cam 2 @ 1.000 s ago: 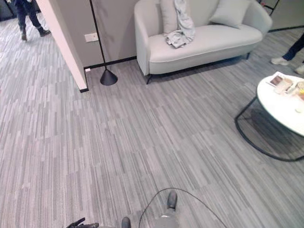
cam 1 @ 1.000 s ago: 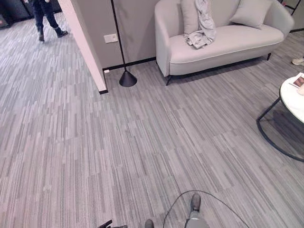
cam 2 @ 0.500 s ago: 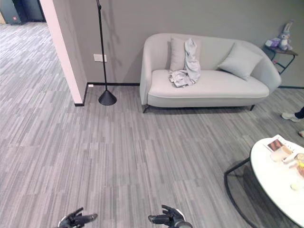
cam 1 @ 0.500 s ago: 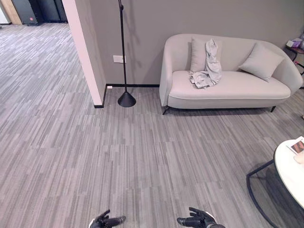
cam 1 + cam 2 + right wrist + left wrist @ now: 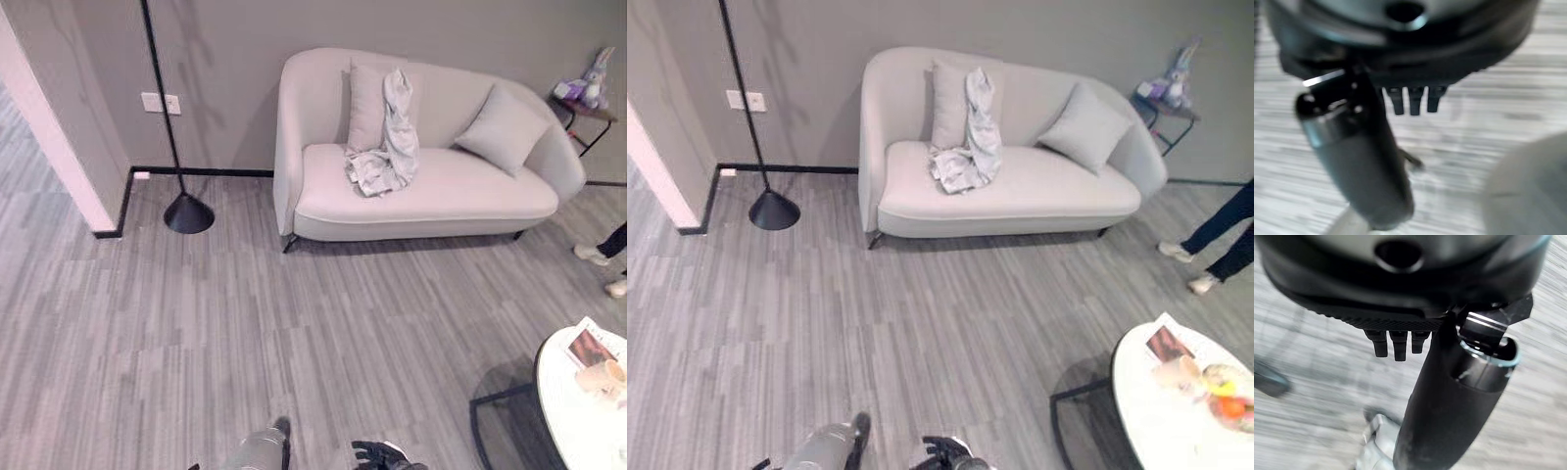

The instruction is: Hang the clothes on the sofa on the clothes rack.

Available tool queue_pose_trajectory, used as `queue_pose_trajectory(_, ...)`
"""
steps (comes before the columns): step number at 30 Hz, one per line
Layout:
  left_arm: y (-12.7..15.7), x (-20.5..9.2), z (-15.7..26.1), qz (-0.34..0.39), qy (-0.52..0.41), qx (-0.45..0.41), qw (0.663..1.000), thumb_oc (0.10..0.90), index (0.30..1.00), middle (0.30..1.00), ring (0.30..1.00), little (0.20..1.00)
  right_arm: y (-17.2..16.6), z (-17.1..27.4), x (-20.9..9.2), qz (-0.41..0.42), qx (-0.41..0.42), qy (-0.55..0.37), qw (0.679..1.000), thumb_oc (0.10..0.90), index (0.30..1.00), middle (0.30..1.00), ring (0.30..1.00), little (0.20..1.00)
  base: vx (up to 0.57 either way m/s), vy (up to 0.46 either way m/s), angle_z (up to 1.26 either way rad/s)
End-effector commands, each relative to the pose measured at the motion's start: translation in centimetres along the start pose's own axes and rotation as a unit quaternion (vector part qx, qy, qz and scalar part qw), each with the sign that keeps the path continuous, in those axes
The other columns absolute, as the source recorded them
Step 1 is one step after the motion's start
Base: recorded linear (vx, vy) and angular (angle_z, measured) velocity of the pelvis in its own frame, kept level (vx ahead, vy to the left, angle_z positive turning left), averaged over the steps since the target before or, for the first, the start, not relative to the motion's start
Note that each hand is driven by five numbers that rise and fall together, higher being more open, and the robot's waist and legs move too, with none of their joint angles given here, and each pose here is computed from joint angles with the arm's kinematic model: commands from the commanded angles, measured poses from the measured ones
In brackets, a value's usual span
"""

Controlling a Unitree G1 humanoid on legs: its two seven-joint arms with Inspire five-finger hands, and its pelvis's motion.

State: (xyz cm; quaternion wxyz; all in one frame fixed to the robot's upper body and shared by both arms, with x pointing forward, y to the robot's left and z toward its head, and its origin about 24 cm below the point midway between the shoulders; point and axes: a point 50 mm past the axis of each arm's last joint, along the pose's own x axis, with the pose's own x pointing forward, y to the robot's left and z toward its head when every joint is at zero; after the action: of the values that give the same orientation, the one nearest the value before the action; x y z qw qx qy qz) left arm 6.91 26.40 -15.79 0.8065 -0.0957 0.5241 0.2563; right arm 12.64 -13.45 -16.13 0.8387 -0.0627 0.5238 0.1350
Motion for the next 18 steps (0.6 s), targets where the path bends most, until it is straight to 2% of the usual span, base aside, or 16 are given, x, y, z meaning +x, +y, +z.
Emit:
queue_pose_trajectory(1, -1.5, 0.1, 1.2, -0.025, -0.040, 0.047, 0.998, 0.800, 0.900, 0.900, 0.900, 0.900, -2.7, 1.7, -0.4, -0.024, -0.023, -0.039, 0.999, 0.800, 0.900, 0.900, 0.900, 0.900, 0.15, 0.118, -0.15)
queue_pose_trajectory(5, -2.0, 0.2, 2.5, -0.028, -0.058, 0.057, 0.996, 0.800, 0.900, 0.900, 0.900, 0.900, -2.5, 3.2, -0.4, -0.026, -0.015, -0.073, 0.997, 0.800, 0.900, 0.900, 0.900, 0.900, 0.25, 0.155, 0.34)
queue_pose_trajectory(8, -2.3, 0.2, 1.6, -0.032, -0.043, 0.083, 0.995, 0.800, 0.900, 0.900, 0.900, 0.900, -3.2, 3.3, -0.6, -0.038, -0.008, -0.078, 0.996, 0.800, 0.900, 0.900, 0.900, 0.900, 0.41, -0.045, 0.97)
queue_pose_trajectory(16, -2.8, 0.1, 0.5, -0.038, -0.027, 0.132, 0.990, 0.800, 0.900, 0.900, 0.900, 0.900, -4.3, 1.5, -0.9, -0.065, -0.006, -0.047, 0.997, 0.800, 0.900, 0.900, 0.900, 0.900, 0.44, -0.263, 1.03)
queue_pose_trajectory(17, -2.7, 0.1, 0.5, -0.035, -0.027, 0.138, 0.989, 0.800, 0.900, 0.900, 0.900, 0.900, -4.3, 1.5, -0.8, -0.063, -0.020, -0.045, 0.997, 0.800, 0.900, 0.900, 0.900, 0.900, 0.63, -0.652, 0.85)
queue_pose_trajectory(18, -3.0, 0.1, 0.8, -0.034, -0.037, 0.142, 0.989, 0.800, 0.900, 0.900, 0.900, 0.900, -4.4, 2.5, -0.9, -0.065, -0.068, -0.061, 0.994, 0.800, 0.900, 0.900, 0.900, 0.900, 0.50, -0.568, 0.64)
